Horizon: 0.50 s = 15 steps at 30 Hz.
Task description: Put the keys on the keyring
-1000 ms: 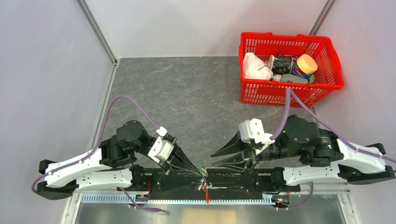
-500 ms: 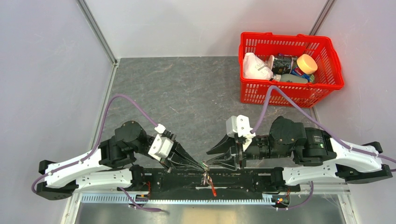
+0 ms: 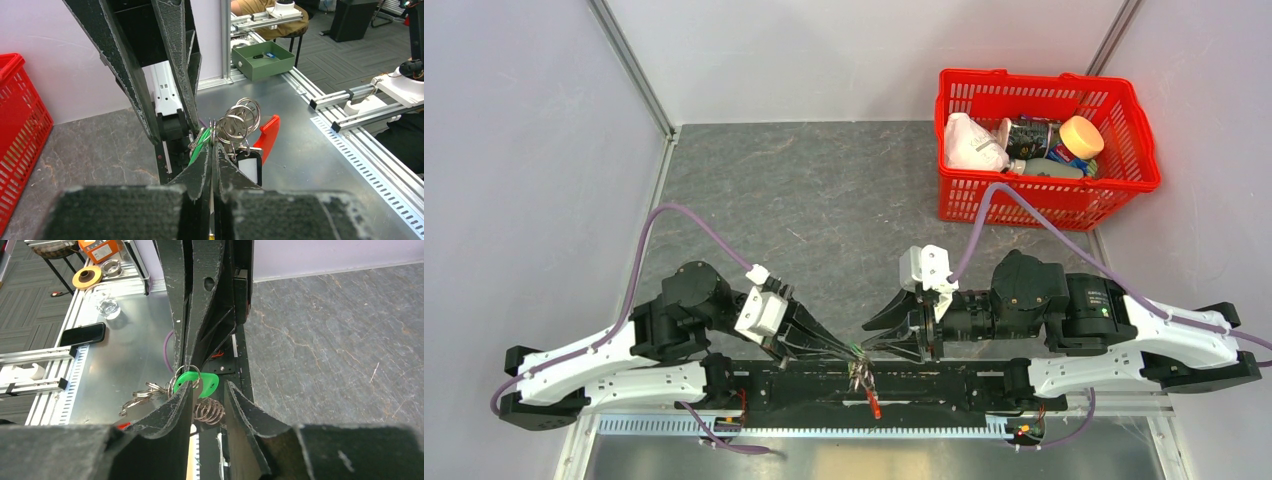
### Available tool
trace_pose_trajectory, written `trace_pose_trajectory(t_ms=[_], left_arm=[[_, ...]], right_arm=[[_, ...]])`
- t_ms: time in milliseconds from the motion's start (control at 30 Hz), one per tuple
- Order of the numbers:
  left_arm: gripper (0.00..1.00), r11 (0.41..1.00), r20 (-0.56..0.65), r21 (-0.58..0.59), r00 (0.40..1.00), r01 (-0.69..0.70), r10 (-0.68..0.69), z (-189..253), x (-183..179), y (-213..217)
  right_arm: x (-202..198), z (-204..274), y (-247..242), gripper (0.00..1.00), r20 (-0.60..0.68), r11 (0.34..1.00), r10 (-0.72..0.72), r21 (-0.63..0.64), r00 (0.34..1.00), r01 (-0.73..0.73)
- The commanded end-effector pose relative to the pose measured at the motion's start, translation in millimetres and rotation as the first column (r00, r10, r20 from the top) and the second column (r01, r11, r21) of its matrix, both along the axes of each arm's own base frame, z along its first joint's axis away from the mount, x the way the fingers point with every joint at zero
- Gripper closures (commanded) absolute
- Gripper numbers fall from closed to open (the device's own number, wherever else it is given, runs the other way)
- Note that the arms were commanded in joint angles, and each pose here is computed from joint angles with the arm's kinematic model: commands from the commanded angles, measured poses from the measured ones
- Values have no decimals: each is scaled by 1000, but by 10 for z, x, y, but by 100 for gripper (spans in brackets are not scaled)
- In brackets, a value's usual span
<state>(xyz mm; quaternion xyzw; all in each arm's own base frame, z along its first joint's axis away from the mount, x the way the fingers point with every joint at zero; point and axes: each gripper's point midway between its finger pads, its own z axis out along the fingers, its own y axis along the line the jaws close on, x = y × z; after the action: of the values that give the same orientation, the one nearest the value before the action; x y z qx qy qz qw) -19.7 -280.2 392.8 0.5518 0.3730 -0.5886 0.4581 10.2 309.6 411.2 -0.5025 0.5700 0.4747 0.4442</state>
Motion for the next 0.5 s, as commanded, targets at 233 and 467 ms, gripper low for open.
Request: trace_pose_trajectory(t_ms=[233,467], left_arm=[[98,997,-4,-66,999,-37,37,159,46,22],[98,995,-10,-71,998,-68,68,181,100,7]], right_arm=[[90,349,-83,64,-27,991,-63,116,998,66],[46,327,-59,62,-41,993,-42,106,998,46]])
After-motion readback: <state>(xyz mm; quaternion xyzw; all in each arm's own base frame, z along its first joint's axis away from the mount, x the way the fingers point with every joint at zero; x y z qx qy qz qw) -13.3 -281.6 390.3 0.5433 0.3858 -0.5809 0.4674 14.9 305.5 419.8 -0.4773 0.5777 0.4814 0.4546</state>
